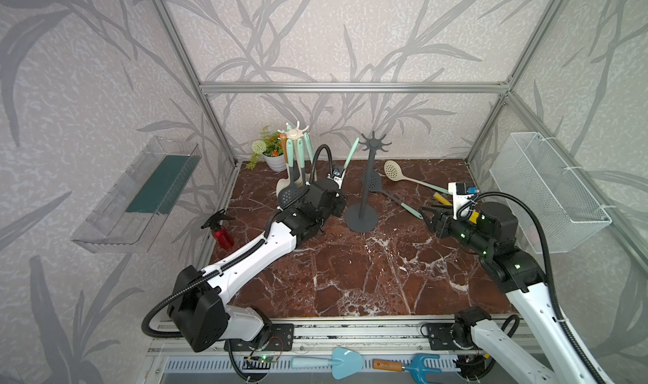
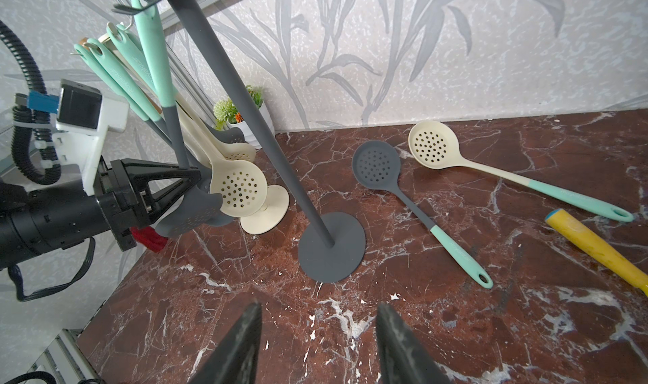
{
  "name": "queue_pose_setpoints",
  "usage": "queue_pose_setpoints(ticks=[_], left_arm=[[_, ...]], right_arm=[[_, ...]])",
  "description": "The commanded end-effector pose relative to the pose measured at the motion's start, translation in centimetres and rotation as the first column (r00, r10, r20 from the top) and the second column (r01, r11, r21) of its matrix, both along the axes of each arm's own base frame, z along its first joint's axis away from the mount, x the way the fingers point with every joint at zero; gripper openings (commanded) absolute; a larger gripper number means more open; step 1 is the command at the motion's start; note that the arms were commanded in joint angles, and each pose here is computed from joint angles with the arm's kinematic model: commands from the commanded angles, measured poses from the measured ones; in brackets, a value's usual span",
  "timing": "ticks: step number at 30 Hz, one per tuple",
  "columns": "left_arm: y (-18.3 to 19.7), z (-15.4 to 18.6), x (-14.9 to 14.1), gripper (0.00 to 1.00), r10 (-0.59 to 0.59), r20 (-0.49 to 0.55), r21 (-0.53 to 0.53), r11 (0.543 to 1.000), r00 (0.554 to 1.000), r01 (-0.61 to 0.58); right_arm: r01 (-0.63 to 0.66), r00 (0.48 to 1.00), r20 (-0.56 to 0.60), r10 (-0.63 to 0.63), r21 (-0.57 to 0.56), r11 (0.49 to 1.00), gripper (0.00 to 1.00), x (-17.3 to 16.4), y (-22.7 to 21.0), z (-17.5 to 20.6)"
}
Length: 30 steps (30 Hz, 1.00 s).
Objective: Hang the skimmer on the kitchen utensil rack
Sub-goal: Hang the skimmer on the rack.
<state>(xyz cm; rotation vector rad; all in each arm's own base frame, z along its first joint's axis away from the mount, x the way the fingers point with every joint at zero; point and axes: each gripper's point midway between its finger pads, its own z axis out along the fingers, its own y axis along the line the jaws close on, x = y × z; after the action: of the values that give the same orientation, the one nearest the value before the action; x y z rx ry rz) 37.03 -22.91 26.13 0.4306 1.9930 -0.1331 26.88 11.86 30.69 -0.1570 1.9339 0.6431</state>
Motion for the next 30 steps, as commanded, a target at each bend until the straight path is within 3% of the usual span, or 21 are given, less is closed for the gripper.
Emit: queue_pose_setpoints(ticks=[1, 8, 16, 30], left_arm=[[0.4, 0.6, 0.3, 0.00, 0.029, 0.004, 0.027, 0.999, 1.000, -0.029], [0.5, 0.1, 0.2, 0.00, 0.037, 0.006, 0.072, 0.997, 0.999, -0.038], [-0.2, -1.1, 0.3, 0.00, 0.048, 0.010, 0.208, 0.977, 0.999, -0.049], [1.0, -2.5, 0.2, 0.00, 0.118, 0.015, 0.414, 0.903, 0.993, -0.113]], right_arm=[[-0.006, 1.000, 0.023, 0.006, -0.005, 1.000, 0.53, -0.1, 0.0, 0.5], [-0.006, 1.000, 0.019, 0.006, -0.004, 1.000, 0.54, 0.0, 0.0, 0.4], [-0.001, 1.000, 0.015, 0.001, -0.007, 1.000, 0.53, 0.2, 0.0, 0.2], [0.006, 1.000, 0.006, -0.006, -0.009, 1.000, 0.54, 0.4, -0.1, 0.1]])
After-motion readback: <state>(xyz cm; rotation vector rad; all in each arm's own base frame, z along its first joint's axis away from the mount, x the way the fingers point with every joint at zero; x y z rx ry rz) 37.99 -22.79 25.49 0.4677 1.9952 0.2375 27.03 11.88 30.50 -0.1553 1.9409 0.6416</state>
